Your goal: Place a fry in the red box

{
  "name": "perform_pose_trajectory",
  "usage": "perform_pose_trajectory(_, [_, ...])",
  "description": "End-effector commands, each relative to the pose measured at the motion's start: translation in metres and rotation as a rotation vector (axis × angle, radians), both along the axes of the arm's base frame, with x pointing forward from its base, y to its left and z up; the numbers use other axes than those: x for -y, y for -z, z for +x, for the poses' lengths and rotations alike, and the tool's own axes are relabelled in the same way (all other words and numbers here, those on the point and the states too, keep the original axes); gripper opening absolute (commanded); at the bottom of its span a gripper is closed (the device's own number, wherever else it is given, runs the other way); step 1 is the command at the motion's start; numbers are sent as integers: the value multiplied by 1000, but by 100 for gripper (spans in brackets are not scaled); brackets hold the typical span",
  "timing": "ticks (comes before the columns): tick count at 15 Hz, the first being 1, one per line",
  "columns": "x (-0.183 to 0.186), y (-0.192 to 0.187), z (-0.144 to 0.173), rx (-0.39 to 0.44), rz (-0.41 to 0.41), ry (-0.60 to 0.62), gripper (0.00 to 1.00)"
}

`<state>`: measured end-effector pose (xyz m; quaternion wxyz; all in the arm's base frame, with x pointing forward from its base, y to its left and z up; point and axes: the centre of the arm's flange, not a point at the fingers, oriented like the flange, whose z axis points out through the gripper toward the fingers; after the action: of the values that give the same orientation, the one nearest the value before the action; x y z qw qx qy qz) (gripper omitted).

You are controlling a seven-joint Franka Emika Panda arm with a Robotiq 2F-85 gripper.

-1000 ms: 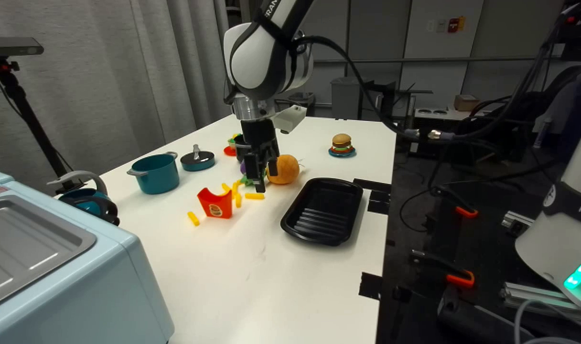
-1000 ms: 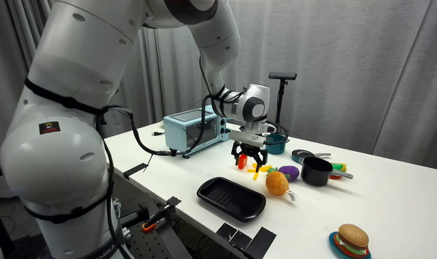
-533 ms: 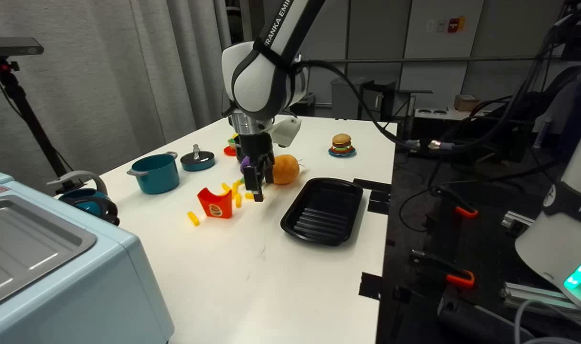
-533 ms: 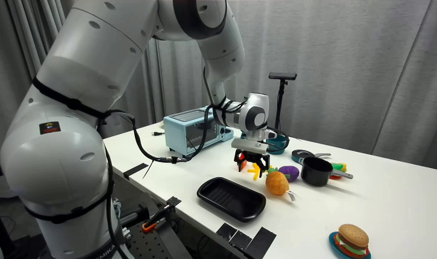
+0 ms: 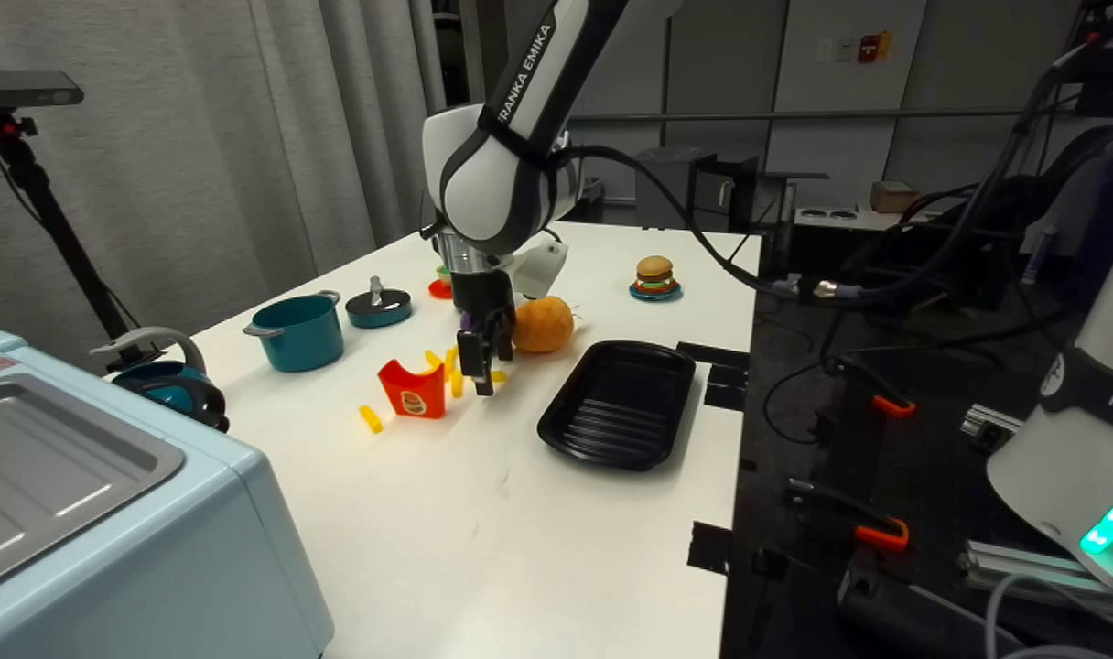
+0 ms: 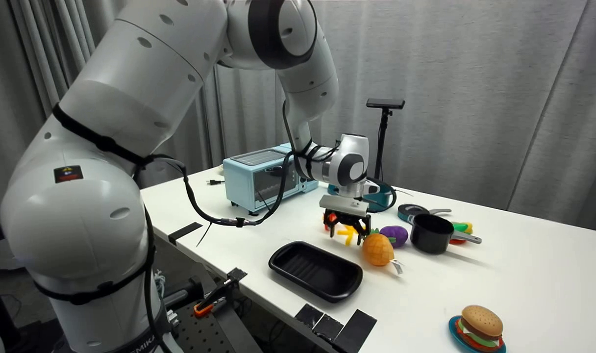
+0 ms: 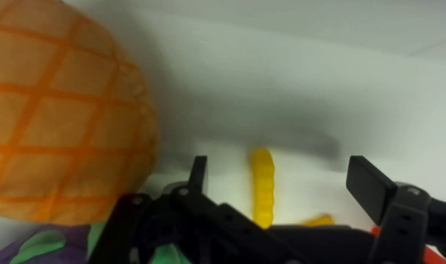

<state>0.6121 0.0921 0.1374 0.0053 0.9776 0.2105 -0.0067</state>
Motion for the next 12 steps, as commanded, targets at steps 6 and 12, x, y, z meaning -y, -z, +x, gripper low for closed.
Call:
perform_pose_trajectory(6, [8,-1,24,41,-6,2,38])
perform_pose_trajectory(12, [26,-18,34,67,-10,19,0])
